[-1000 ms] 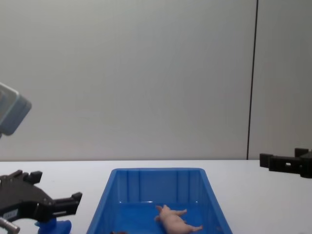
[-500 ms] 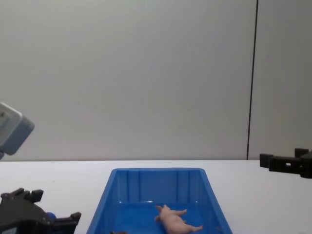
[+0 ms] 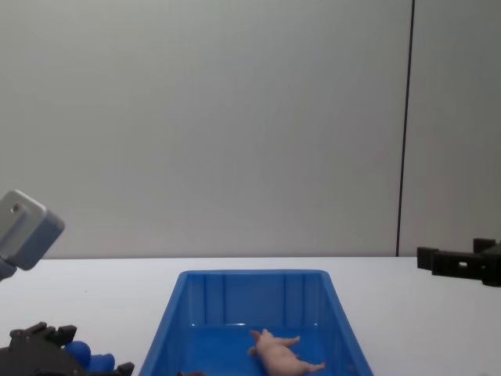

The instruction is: Pick up the two dolls from the table and place them into the box.

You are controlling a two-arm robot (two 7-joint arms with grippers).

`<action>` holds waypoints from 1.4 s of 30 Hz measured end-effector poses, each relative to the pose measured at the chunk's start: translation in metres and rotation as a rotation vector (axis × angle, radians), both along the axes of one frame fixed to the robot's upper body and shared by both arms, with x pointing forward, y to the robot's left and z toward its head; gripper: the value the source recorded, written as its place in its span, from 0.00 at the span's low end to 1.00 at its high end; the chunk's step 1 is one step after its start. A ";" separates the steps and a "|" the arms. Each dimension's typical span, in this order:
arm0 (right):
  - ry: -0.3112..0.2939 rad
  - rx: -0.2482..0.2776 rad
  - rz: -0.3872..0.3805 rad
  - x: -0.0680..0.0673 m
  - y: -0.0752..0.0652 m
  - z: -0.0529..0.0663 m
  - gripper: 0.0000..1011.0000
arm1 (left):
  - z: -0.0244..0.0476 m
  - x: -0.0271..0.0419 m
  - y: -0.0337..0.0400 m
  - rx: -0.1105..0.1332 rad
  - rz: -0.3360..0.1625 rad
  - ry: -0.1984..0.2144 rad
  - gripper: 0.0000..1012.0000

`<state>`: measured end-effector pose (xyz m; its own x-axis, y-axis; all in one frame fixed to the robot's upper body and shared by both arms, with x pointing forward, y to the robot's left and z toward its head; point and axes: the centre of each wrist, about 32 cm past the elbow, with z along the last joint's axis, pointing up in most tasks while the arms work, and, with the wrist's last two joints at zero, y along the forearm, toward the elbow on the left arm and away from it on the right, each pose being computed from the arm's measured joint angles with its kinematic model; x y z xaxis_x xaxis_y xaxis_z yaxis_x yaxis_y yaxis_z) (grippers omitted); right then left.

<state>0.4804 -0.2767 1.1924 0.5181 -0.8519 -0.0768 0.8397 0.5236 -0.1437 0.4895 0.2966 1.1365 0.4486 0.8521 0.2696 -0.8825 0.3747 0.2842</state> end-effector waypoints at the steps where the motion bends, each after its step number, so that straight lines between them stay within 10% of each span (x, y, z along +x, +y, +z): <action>1: 0.000 0.000 0.000 0.000 0.000 0.000 0.99 | -0.0012 0.0009 0.0007 0.002 0.000 0.004 0.99; 17: 0.000 0.000 0.000 0.000 0.000 0.000 0.99 | -0.0079 0.0090 0.0082 0.014 0.006 0.026 0.97; 29: 0.000 0.000 0.000 0.000 0.000 0.000 0.99 | -0.0086 0.0141 0.0105 0.022 0.003 0.028 0.64; 42: 0.000 0.000 0.000 0.000 0.000 0.000 0.99 | 0.0084 0.0188 0.0072 0.021 -0.011 -0.043 0.47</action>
<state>0.4805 -0.2767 1.1924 0.5181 -0.8519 -0.0768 0.8397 0.5237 -0.1437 0.5083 0.3038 1.1449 0.4459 0.8411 0.3062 -0.8897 0.3793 0.2539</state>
